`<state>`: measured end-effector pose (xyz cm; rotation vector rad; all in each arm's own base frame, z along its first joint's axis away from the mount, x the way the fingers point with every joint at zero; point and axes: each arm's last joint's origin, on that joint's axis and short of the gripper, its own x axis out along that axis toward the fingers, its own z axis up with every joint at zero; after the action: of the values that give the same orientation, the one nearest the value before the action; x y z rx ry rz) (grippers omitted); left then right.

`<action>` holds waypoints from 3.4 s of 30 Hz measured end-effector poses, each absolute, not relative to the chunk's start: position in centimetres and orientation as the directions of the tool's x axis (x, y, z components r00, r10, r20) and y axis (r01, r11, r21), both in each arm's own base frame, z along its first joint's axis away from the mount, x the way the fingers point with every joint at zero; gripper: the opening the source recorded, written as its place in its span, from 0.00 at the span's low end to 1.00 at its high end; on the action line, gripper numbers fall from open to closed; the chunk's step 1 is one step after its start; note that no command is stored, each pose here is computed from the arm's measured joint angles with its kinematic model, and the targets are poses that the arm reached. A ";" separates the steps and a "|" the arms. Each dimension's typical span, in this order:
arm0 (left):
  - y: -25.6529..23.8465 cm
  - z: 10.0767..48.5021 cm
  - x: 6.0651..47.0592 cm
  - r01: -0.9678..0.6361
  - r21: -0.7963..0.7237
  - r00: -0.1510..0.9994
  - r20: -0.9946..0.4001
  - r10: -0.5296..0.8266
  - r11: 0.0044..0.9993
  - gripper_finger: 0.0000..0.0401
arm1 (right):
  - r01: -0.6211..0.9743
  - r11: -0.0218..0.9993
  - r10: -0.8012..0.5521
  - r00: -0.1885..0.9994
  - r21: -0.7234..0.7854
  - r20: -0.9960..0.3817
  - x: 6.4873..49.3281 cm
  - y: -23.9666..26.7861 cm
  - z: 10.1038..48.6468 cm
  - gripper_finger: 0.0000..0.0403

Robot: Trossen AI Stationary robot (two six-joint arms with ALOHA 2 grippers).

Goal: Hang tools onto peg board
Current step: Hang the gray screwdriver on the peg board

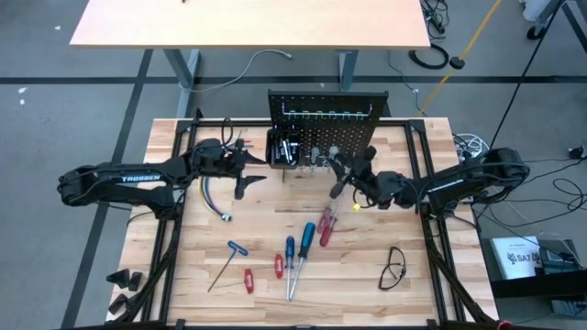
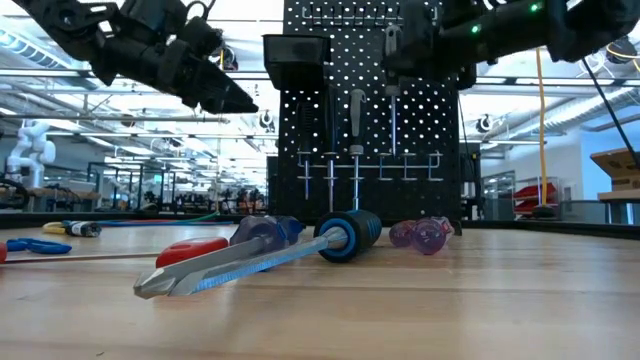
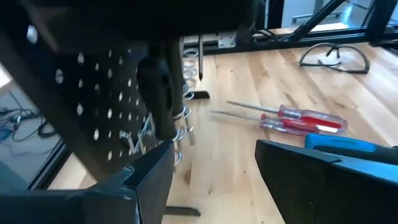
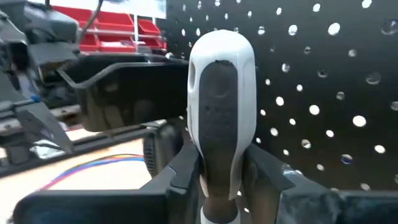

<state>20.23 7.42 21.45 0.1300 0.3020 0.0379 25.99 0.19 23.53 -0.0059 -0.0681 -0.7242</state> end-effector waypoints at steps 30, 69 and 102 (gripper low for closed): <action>8.4 19.8 20.1 -0.044 0.058 0.944 -0.324 0.061 0.997 0.58 | 0.706 0.708 -0.703 0.706 -0.005 0.087 27.7 -1.3 21.2 0.20; 8.3 19.8 20.1 -0.043 0.033 0.944 -0.326 0.051 0.999 0.58 | 0.729 0.684 -0.729 0.683 -0.012 -0.054 28.1 -2.4 18.7 0.47; 7.4 19.1 20.1 0.010 -0.036 0.920 -0.392 -0.023 0.999 0.58 | 0.589 0.806 -0.585 0.808 0.063 -0.073 25.6 1.8 22.3 0.24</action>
<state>20.13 7.36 19.07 -0.0334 0.4031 -0.0172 25.62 1.84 22.28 0.0843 0.0510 -0.6287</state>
